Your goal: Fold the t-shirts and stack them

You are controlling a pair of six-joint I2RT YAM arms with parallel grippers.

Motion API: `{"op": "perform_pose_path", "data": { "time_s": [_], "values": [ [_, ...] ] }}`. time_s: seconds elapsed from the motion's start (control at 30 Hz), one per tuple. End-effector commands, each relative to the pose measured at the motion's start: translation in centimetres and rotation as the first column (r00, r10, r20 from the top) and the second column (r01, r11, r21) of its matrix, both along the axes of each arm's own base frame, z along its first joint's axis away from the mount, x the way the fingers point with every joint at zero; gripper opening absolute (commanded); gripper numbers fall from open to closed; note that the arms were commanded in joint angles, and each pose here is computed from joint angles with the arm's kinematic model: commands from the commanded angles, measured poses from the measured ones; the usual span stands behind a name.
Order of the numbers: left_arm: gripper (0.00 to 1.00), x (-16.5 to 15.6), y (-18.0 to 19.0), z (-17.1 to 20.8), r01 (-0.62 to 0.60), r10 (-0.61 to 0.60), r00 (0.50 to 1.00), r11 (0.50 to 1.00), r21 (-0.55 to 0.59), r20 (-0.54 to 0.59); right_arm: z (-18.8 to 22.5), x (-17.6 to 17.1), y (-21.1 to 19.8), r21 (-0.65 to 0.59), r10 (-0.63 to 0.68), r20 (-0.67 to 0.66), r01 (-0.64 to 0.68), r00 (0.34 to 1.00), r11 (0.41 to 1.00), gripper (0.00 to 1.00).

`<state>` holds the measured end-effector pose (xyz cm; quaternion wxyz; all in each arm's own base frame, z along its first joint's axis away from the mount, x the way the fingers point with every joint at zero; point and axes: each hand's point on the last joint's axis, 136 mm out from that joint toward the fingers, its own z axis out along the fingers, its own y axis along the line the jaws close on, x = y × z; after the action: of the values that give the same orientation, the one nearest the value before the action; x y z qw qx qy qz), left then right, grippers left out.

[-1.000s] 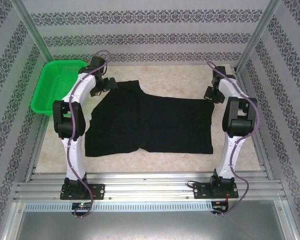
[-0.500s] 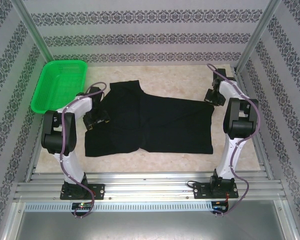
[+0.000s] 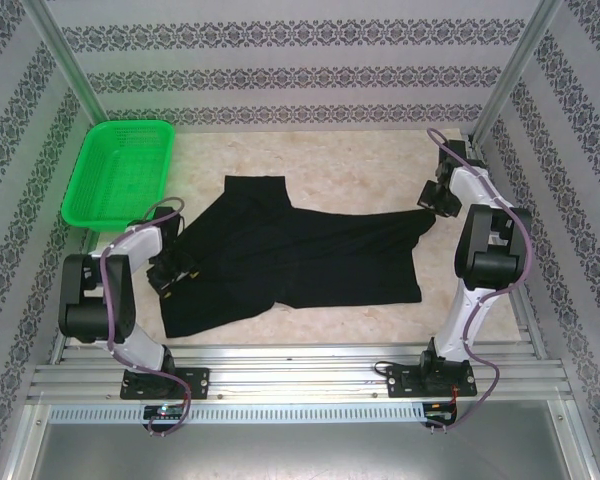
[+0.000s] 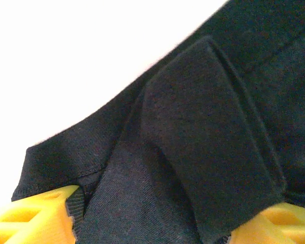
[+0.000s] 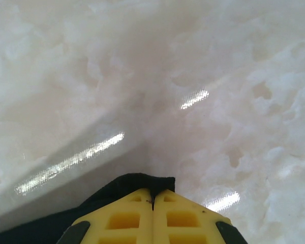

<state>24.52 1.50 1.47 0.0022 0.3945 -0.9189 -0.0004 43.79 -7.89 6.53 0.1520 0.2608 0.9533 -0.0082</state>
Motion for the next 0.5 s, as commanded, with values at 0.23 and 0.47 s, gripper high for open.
{"op": "perform_pose_path", "data": {
  "time_s": [0.23, 0.47],
  "values": [
    [0.9, 4.1, -2.2, 3.6, 0.023, -0.017, 0.991, 0.999, -0.041, 0.133, -0.5, 0.0, 0.3, 0.047, -0.002, 0.025, 0.001, 1.0, 0.999, 0.0],
    [1.0, 13.4, -5.0, 12.8, 0.16, -0.14, 0.912, 0.987, -0.021, 0.385, -0.7, 1.7, 1.7, 0.122, 0.035, 0.055, -0.041, 0.998, 0.992, 0.0]
  ]
}}
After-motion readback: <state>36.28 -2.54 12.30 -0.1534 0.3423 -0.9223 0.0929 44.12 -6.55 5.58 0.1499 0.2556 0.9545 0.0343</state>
